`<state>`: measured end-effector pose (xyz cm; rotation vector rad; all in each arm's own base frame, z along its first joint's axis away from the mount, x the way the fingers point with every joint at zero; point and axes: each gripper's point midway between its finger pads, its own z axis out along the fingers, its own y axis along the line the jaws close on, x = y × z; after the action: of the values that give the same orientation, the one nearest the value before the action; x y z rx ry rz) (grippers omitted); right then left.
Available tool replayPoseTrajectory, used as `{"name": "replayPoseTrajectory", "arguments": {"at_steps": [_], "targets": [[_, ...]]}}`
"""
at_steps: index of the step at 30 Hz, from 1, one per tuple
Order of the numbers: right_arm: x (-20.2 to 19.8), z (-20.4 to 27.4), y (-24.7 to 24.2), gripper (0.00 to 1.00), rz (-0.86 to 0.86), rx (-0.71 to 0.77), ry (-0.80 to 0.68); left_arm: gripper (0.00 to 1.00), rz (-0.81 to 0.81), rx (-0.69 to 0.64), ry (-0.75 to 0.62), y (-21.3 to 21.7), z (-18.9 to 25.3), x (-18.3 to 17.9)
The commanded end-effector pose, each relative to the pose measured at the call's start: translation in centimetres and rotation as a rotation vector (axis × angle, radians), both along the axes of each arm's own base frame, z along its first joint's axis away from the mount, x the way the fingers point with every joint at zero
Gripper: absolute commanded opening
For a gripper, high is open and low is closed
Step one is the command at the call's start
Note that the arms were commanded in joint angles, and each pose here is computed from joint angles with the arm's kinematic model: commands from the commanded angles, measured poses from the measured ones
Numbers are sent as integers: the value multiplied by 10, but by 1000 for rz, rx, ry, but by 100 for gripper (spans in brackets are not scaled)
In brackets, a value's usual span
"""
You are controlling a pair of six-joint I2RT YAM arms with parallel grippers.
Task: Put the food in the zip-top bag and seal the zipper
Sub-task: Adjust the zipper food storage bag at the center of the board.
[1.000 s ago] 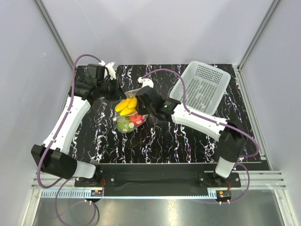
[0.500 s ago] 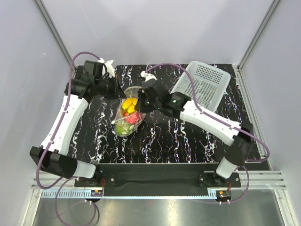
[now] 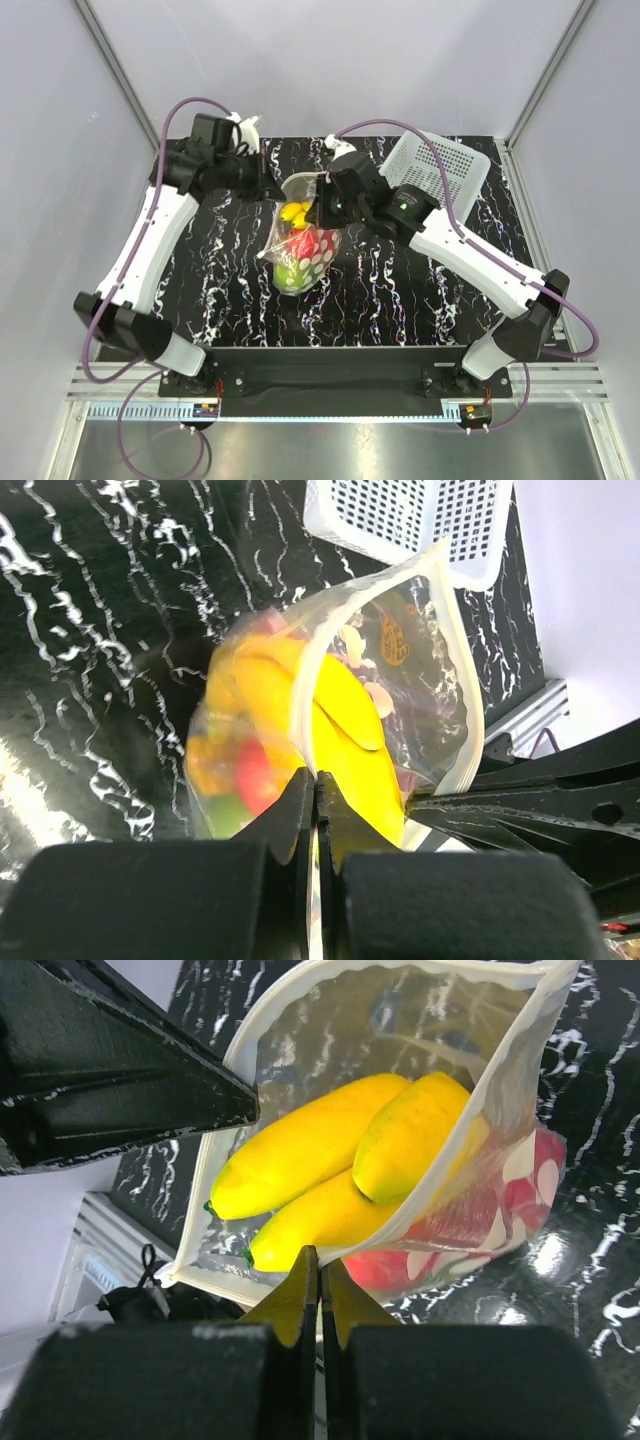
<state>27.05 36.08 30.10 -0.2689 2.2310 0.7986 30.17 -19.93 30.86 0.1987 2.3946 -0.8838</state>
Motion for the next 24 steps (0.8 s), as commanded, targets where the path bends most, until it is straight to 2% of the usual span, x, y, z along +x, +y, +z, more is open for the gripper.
{"name": "replayPoseTrajectory", "arguments": {"at_steps": [1,6,8,12,15,20,24], "targets": [[8,31,-7,0,3,52,-79,0,-62,-95,-92,-23,43,14],[1,42,-21,0,-13,60,-99,0,-53,-78,-133,-23,61,24],[-1,39,-17,0,-1,83,-94,0,-78,-56,-99,-30,41,22],[3,-20,-12,0,-12,19,-22,0,-132,15,4,-49,-32,11],[5,-48,-3,0,3,-19,31,0,-171,65,13,-60,-54,-1],[7,-41,-3,0,4,-15,11,0,-127,172,-61,-43,-45,-2],[4,-27,-7,0,3,21,-18,0,-117,190,-89,-35,-35,-5]]}}
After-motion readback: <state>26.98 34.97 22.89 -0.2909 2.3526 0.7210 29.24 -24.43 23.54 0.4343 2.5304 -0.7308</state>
